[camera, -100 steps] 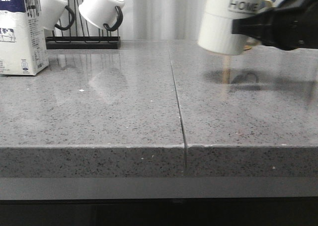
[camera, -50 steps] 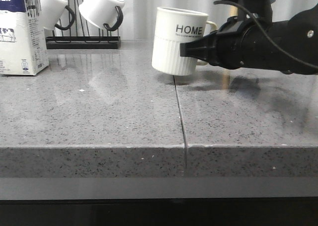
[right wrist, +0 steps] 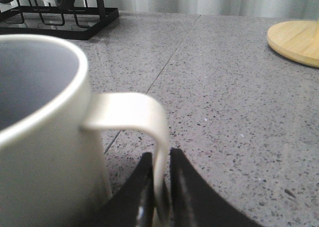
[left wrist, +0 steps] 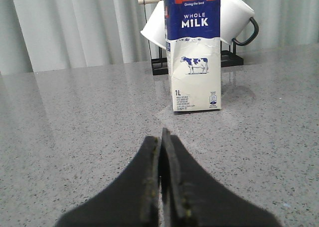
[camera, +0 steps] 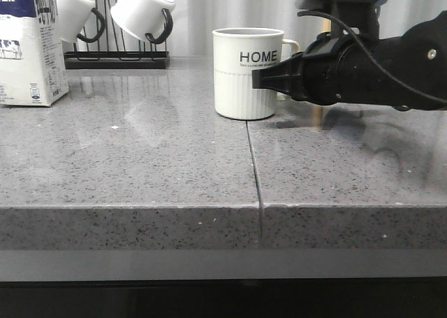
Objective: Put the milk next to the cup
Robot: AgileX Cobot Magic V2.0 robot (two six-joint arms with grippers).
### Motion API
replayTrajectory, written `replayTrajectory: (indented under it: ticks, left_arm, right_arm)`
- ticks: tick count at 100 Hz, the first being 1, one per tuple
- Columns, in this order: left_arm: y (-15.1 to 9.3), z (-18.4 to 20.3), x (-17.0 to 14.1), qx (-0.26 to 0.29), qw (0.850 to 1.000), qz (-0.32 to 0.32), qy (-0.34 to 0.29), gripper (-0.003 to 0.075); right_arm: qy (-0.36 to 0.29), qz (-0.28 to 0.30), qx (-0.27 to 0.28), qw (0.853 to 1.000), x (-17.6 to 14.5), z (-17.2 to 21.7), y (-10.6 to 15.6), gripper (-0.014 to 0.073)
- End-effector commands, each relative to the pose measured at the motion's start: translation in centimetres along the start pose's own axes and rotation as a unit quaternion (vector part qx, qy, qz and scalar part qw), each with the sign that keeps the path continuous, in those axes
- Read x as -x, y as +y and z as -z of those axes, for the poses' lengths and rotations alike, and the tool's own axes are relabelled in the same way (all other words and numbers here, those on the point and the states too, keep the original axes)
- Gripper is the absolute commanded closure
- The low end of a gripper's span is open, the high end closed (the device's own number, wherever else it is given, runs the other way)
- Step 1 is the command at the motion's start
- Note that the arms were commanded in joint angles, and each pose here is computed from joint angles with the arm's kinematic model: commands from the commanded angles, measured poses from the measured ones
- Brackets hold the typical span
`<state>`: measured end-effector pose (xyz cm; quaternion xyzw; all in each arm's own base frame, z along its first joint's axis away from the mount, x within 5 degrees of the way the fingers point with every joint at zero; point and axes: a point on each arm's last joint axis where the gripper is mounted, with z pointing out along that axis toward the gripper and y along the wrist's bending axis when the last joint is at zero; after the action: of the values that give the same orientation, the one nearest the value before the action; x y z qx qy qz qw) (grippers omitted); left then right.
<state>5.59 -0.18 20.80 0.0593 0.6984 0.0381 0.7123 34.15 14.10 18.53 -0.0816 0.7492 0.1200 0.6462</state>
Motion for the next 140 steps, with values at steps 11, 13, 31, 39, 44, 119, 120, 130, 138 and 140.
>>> replayTrajectory:
  ticks: [11,13,31,39,44,119,120,130,138,140]
  left_arm:
    - [-0.1,0.1,-0.7,0.005,0.999,0.006,-0.032,0.0741]
    - [-0.1,0.1,-0.7,0.005,0.999,0.006,-0.032,0.0741]
    - [-0.1,0.1,-0.7,0.005,0.999,0.006,-0.032,0.0741]
    - [-0.1,0.1,-0.7,0.005,0.999,0.006,-0.032,0.0741]
    - [-0.1,0.1,-0.7,0.005,0.999,0.006,-0.032,0.0741]
    - [-0.1,0.1,-0.7,0.005,0.999,0.006,-0.032,0.0741]
    - [-0.1,0.1,-0.7,0.005,0.999,0.006,-0.032,0.0741]
    - [-0.1,0.1,-0.7,0.005,0.999,0.006,-0.032,0.0741]
    - [-0.1,0.1,-0.7,0.005,0.999,0.006,-0.032,0.0741]
    - [-0.1,0.1,-0.7,0.005,0.999,0.006,-0.032,0.0741]
  right_arm:
    - [-0.075,-0.001,0.004,0.997,3.1,0.2,0.2,0.0415]
    - [-0.075,-0.001,0.004,0.997,3.1,0.2,0.2,0.0415]
    - [-0.077,-0.001,0.004,0.997,3.1,0.3,0.2,0.0415]
    - [-0.075,-0.001,0.004,0.997,3.0,0.3,0.2,0.0415]
    - [-0.074,0.000,0.004,0.997,3.0,0.6,0.1,0.0415]
    - [-0.099,0.006,0.021,0.995,5.1,13.3,-1.0,0.0591]
    - [-0.094,0.006,0.021,0.995,5.0,13.5,-1.1,0.0595]
    - [-0.085,0.003,0.026,0.996,5.3,16.1,-1.3,0.0648]
    - [-0.069,0.000,0.031,0.997,5.5,18.0,-1.4,0.0660]
    - [-0.064,-0.001,0.033,0.997,5.6,18.5,-1.4,0.0660]
